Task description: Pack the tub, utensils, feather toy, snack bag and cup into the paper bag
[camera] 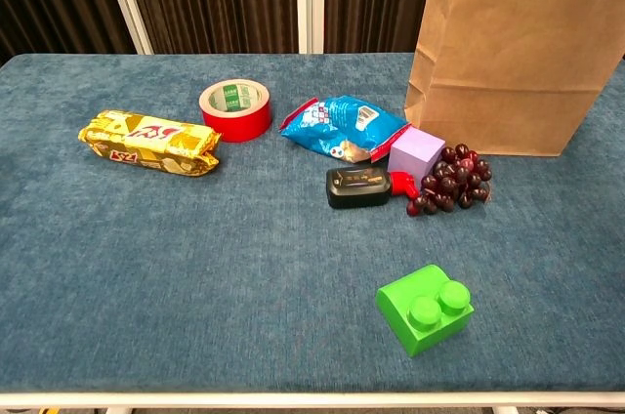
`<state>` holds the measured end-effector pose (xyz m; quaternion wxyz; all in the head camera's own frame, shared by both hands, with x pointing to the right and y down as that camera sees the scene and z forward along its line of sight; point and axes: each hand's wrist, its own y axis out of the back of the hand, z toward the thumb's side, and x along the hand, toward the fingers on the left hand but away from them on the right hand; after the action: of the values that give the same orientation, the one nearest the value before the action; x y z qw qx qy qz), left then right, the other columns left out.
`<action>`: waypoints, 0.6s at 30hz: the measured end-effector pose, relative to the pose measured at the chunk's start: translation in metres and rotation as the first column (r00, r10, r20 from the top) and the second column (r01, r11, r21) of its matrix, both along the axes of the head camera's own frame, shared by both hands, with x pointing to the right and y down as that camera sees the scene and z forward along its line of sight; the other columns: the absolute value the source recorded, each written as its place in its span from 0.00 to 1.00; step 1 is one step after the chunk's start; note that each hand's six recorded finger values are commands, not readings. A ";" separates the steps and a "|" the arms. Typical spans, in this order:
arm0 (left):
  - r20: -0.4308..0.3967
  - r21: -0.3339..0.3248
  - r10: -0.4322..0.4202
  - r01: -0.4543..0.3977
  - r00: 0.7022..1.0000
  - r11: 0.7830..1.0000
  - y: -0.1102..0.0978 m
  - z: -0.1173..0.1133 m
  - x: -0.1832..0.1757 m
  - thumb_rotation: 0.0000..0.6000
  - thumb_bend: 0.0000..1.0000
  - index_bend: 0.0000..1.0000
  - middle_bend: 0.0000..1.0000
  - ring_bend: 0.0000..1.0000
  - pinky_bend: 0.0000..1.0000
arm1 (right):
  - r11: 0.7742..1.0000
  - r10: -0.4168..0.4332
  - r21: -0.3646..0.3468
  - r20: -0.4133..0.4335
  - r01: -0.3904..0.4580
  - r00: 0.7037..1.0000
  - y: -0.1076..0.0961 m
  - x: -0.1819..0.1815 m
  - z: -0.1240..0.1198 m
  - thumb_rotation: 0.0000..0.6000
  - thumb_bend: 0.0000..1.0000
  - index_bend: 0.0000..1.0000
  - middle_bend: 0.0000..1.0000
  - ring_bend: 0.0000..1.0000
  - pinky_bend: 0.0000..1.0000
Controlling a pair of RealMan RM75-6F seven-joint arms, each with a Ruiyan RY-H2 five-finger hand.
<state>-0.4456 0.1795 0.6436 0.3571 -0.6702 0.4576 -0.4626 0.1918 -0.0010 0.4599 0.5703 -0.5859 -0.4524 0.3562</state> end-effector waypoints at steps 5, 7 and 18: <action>0.002 -0.001 0.000 0.000 1.000 1.000 0.001 -0.001 -0.001 1.00 0.08 0.11 0.09 0.03 0.20 | 0.981 -0.150 -0.122 0.001 0.149 0.989 0.031 -0.002 0.020 1.00 0.00 0.49 0.46 0.35 0.62; 0.003 -0.001 0.000 0.000 1.000 1.000 0.001 -0.001 -0.001 1.00 0.08 0.11 0.09 0.03 0.20 | 0.963 -0.202 -0.195 -0.069 0.185 0.977 0.047 0.007 0.037 1.00 0.00 0.49 0.45 0.34 0.61; 0.007 0.004 0.005 -0.005 1.000 1.000 -0.001 -0.004 0.000 1.00 0.08 0.11 0.09 0.03 0.20 | 0.864 -0.246 -0.492 -0.225 0.109 0.943 0.118 0.092 0.097 1.00 0.00 0.48 0.45 0.32 0.60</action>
<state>-0.4456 0.1781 0.6398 0.3611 -0.6690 0.4555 -0.4632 0.2834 0.1175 0.5568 0.4989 -0.6902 -0.2102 0.4802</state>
